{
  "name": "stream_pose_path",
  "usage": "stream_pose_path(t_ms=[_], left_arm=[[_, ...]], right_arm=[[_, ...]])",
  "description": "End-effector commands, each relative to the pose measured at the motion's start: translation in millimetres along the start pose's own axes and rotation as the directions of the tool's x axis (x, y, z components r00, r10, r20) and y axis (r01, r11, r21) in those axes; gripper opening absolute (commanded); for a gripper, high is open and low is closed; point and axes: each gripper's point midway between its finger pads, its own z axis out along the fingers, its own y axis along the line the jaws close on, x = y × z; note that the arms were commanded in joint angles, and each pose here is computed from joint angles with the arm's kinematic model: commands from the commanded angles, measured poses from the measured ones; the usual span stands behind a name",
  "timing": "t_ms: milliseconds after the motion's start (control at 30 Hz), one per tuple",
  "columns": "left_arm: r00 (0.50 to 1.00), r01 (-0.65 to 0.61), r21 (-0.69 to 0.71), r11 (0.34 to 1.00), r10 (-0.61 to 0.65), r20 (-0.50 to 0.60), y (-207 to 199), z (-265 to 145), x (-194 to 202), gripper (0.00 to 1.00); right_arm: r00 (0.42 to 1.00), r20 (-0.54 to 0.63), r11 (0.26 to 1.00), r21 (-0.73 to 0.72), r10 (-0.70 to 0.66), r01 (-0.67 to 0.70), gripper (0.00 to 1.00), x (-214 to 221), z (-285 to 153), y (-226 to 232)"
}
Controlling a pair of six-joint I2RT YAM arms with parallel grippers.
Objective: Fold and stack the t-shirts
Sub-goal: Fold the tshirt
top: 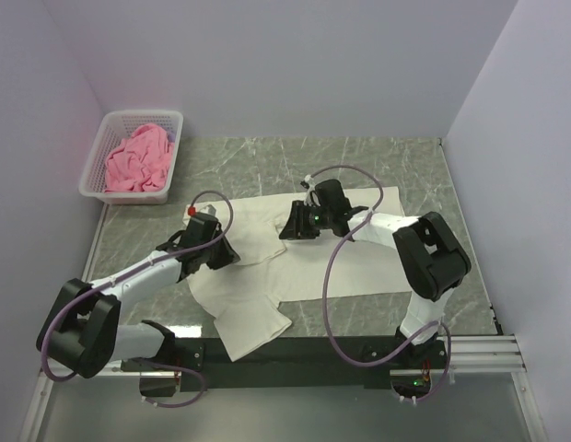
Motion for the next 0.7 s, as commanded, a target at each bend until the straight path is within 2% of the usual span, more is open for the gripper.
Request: stream_pose_path(t_ms=[0, 300, 500, 600, 633, 667], left_arm=[[1.000, 0.030, 0.012, 0.999, -0.030, 0.008, -8.9, -7.9, -4.6, 0.11], [0.997, 0.064, 0.002, 0.998, -0.064, -0.032, 3.3, 1.4, 13.0, 0.10], [0.996, 0.084, 0.005, 0.996, -0.084, -0.036, 3.6, 4.9, 14.4, 0.09], [0.995, 0.090, 0.005, 0.996, -0.090, -0.034, 3.9, 3.9, 14.9, 0.09], [0.995, 0.092, 0.002, 0.996, -0.092, -0.033, 4.3, 3.6, 15.0, 0.08], [0.995, 0.091, 0.000, 0.996, -0.090, -0.033, 4.8, 2.7, 15.1, 0.08]], right_arm=[[0.998, -0.016, 0.998, 0.028, 0.056, -0.055, 0.43, 2.7, 6.1, -9.6], [0.988, -0.100, 0.993, 0.025, 0.117, -0.115, 0.40, 22.3, 18.2, -18.7], [0.985, -0.133, 0.994, -0.012, 0.110, -0.113, 0.31, 27.4, 20.9, -15.2], [0.985, -0.135, 0.994, -0.023, 0.104, -0.108, 0.24, 26.4, 20.5, -13.4], [0.985, -0.138, 0.994, -0.017, 0.105, -0.108, 0.14, 26.5, 19.8, -13.7], [0.986, -0.131, 0.995, -0.013, 0.099, -0.101, 0.10, 24.2, 18.4, -12.2]])
